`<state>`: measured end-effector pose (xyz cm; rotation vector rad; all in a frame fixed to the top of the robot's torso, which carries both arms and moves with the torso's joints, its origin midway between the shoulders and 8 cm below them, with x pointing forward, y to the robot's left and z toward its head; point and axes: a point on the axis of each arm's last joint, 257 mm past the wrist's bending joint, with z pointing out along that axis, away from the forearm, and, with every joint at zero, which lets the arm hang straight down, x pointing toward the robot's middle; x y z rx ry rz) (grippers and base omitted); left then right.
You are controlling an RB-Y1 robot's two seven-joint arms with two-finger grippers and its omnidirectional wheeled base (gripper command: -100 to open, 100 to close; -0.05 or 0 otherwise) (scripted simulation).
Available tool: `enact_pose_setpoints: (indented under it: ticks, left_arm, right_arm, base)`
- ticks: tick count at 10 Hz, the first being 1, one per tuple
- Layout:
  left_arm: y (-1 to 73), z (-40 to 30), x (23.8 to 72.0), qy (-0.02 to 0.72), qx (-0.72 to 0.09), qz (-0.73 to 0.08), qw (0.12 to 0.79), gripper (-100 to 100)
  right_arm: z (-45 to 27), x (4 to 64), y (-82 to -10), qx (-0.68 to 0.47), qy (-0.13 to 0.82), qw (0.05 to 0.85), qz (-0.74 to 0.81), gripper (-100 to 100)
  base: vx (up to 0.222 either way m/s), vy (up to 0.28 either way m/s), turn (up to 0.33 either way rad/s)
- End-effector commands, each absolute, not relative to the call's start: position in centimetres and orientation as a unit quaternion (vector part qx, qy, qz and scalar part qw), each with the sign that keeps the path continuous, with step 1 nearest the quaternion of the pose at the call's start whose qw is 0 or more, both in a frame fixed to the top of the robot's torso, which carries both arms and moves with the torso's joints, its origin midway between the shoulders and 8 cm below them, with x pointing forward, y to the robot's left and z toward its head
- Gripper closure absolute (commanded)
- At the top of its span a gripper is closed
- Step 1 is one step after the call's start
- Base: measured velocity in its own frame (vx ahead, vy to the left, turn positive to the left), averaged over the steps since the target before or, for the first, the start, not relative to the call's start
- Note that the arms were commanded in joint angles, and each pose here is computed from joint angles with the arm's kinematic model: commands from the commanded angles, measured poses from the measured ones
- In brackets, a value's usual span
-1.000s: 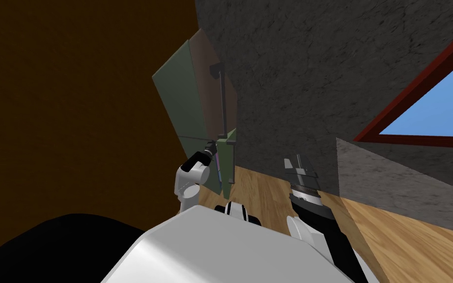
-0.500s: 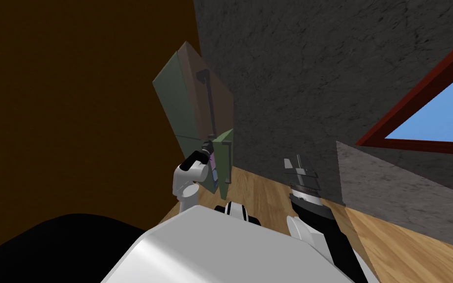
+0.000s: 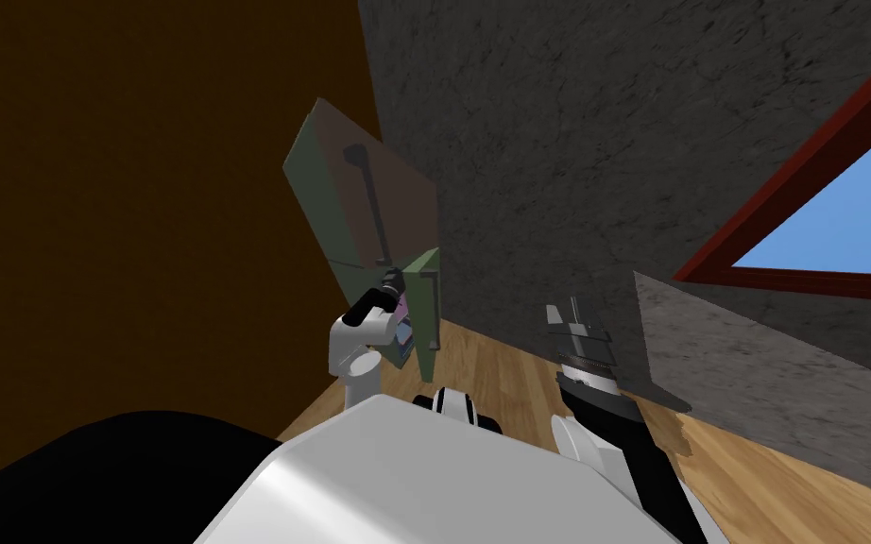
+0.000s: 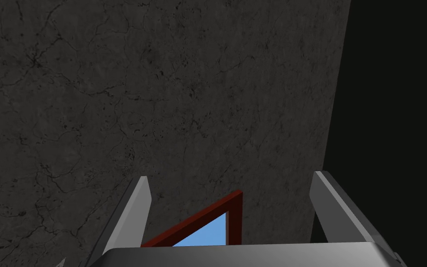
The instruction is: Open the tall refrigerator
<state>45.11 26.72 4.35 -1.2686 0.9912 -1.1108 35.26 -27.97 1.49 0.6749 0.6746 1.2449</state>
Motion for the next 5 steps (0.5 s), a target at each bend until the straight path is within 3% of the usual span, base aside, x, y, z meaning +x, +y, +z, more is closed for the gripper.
enact_pose_setpoints:
  ticks: [1, 4, 5]
  left_arm:
    - [27.8, 5.6, 44.7, 0.401, -0.538, -0.469, 0.575, 100]
    - [29.7, 6.1, 44.2, 0.381, -0.548, -0.455, 0.589, 100]
    - [29.5, 6.0, 44.2, 0.383, -0.548, -0.456, 0.588, 100]
  right_arm:
    - [1.5, 35.3, -28.0, 0.304, 0.304, 0.708, 0.561, 0]
    - [1.5, 35.3, -28.0, 0.304, 0.304, 0.708, 0.561, 0]
    - [1.5, 35.3, -28.0, 0.304, 0.304, 0.708, 0.561, 0]
  base:
    - [0.017, -0.278, 0.06]
    - [0.038, -0.272, 0.063]
    - [0.02, -0.117, 0.008]
